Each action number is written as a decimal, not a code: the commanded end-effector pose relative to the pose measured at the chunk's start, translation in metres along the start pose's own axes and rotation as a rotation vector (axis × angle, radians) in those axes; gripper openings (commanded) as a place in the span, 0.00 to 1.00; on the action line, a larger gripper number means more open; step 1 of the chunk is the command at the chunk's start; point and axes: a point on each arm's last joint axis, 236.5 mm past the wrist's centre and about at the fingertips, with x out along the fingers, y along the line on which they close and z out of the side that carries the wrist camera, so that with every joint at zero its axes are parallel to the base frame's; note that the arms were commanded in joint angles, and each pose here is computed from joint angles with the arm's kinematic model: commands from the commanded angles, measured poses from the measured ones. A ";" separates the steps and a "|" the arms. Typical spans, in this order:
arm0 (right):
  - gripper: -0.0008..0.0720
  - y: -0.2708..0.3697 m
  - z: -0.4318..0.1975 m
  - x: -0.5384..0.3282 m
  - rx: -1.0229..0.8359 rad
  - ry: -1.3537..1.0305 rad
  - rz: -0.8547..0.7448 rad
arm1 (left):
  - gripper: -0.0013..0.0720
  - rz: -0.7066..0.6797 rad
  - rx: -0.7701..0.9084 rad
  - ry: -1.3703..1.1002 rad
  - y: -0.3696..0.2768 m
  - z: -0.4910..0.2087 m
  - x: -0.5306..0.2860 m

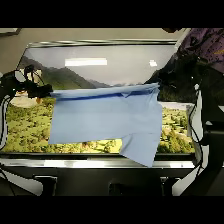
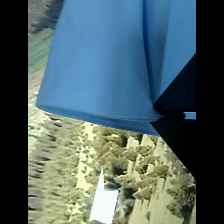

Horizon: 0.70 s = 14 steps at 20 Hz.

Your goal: Fold the clothes and pants, and hang the long-sleeved shirts on hangers.

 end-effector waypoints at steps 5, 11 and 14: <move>0.05 -0.018 -0.043 -0.006 -0.009 0.182 -0.079 | 0.04 0.009 -0.001 0.249 0.002 -0.058 -0.005; 0.05 -0.028 -0.058 0.004 -0.005 0.253 -0.113 | 0.04 0.012 -0.010 0.330 0.006 -0.078 0.016; 0.06 -0.035 -0.067 0.021 0.004 0.302 -0.123 | 0.11 -0.030 -0.031 0.383 -0.003 -0.089 0.029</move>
